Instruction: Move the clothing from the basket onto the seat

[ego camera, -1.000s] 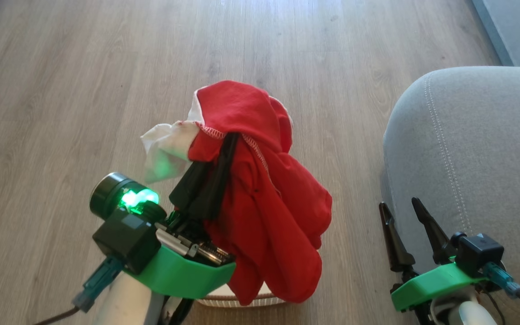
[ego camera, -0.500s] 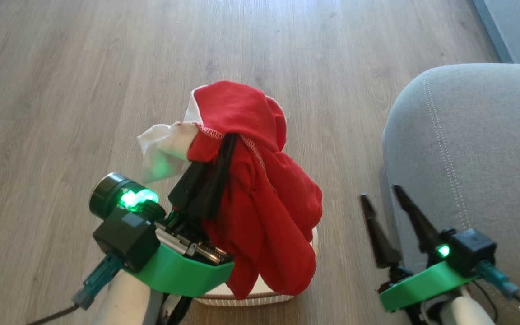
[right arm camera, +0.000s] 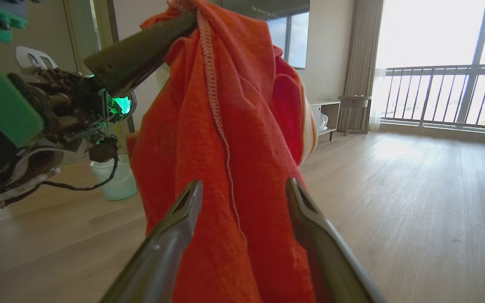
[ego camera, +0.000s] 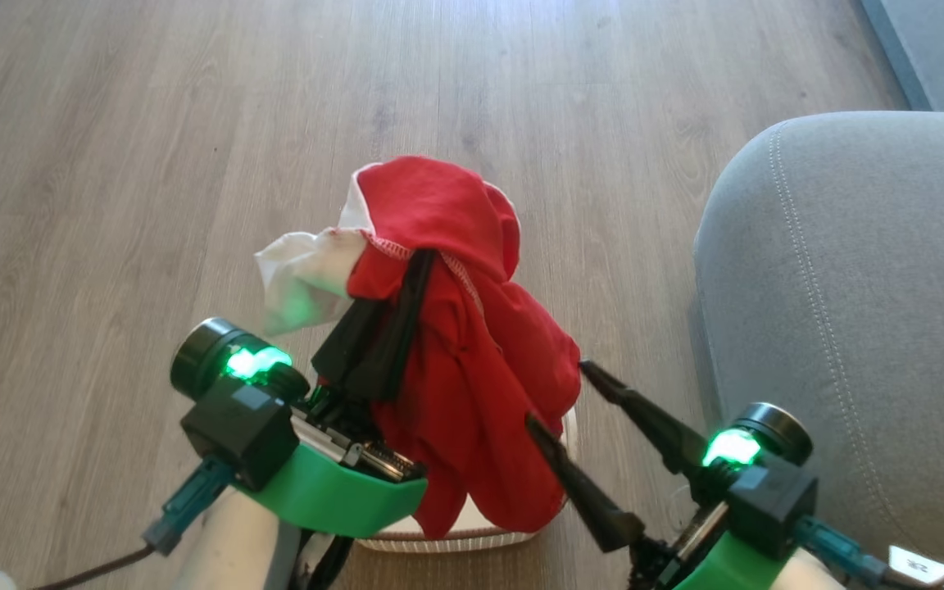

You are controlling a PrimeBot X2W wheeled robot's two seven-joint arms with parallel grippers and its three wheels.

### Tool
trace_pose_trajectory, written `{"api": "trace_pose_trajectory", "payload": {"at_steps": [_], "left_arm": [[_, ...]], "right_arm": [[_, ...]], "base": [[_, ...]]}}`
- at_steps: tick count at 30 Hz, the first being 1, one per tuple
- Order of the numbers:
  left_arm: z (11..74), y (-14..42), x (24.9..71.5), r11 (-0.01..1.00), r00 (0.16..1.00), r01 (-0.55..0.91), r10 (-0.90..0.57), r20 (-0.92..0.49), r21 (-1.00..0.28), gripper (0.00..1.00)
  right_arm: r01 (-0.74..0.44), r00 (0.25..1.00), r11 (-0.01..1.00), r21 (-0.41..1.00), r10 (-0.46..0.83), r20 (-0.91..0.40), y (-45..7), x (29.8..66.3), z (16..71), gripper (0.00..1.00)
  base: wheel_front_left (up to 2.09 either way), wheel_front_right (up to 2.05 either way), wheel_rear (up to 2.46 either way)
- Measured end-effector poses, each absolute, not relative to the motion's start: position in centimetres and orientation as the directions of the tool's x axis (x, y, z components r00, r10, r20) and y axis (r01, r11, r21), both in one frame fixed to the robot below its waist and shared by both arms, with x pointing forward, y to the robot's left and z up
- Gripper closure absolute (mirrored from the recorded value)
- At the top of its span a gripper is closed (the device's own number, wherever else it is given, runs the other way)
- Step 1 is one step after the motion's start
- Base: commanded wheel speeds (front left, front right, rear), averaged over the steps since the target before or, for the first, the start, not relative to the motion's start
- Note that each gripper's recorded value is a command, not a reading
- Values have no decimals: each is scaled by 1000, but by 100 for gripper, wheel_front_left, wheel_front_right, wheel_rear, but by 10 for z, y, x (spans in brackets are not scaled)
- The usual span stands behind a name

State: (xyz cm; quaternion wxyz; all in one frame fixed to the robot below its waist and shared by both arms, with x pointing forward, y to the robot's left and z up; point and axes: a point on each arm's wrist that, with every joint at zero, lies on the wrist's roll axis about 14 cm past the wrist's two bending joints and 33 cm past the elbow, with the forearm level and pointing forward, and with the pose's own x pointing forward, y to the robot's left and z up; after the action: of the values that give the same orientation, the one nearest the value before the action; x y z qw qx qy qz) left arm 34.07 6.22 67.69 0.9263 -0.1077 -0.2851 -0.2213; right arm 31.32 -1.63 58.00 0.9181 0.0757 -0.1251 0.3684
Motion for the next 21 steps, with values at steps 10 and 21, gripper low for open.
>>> {"api": "trace_pose_trajectory", "payload": {"at_steps": [10, 21], "left_arm": [[668, 46, 335, 852, 731, 519, -400, 553, -69, 100], [665, 14, 316, 794, 679, 607, -495, 543, -35, 100]], "right_arm": [[-738, 632, 672, -70, 723, 277, 7, 317, 582, 0], [-718, 653, 691, -84, 710, 263, 10, 329, 577, 0]], "base": [[0, 0, 0], [0, 0, 0]]}}
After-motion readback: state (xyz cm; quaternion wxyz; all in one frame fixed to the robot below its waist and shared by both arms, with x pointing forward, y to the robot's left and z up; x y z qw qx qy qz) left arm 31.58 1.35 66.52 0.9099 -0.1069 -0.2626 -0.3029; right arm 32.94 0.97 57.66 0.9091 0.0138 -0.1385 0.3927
